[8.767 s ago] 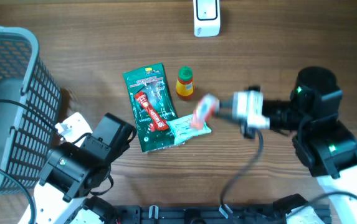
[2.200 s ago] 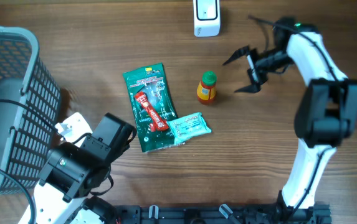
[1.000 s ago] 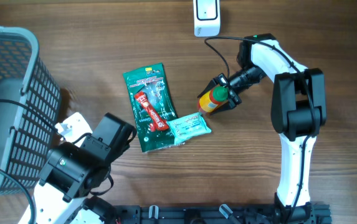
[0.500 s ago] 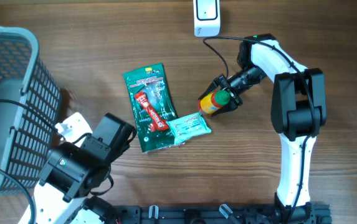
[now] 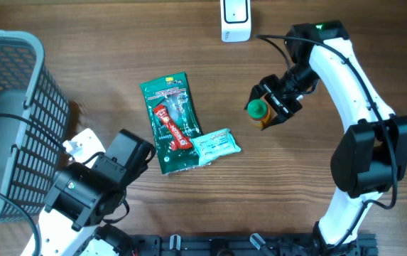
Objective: Scan the item barcode
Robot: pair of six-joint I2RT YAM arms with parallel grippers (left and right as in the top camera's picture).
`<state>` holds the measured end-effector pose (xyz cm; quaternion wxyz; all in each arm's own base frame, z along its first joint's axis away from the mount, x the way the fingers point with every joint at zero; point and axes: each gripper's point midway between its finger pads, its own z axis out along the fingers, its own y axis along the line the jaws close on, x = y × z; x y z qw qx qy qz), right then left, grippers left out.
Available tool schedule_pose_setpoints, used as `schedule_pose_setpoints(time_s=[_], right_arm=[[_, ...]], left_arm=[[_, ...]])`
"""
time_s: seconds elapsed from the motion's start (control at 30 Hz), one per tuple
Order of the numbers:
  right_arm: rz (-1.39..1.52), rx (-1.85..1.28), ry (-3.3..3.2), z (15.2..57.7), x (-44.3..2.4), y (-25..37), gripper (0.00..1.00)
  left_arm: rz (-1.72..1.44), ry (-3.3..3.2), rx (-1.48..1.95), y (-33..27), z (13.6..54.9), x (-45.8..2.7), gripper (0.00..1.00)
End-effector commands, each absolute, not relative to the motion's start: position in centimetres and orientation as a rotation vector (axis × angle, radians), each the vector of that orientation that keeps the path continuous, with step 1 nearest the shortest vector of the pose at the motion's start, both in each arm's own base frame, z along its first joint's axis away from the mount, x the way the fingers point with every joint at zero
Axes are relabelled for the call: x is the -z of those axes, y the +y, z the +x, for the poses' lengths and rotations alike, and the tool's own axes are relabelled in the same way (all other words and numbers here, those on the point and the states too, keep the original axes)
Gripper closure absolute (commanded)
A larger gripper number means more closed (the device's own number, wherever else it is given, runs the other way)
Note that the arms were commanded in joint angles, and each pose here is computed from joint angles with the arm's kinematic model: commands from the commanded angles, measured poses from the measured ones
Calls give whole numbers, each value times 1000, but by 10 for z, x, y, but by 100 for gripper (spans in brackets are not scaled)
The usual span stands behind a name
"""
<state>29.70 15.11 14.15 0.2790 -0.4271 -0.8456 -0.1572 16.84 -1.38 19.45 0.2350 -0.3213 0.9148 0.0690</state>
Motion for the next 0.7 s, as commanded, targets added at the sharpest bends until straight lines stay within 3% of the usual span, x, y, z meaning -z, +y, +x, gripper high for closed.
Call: schedule_pose_setpoints(time_s=[0.0,0.13,0.23,0.33,0.43,0.53,0.6,0.67], right_arm=[[-1453,127,-2219,297,-125,123,68],[-1439,6,-2312,298,-116,104,63],[-1374,-44,-2334,289,-107,98,68],[-1206,-31,-2390,281,-101,97,66],[-951,189,-2391,272,-104,120,62],[-669,609,-2332,271,-125,162,59],[-646,749,-2260,271,-135,177,62],[-623,794,-2250,271,-138,181,58]], left_arm=[[-881,2498,-192,-12,169,-197,0],[-881,2498,-192,-12,169,-197,0],[-881,2497,-191,-12,169,-197,0],[-881,2497,-191,-12,169,-197,0],[-881,2498,-192,-12,169,-197,0],[-881,2498,-192,-12,169,-197,0],[-881,2498,-192,-12,169,-197,0],[-881,2498,-191,-12,169,-197,0]])
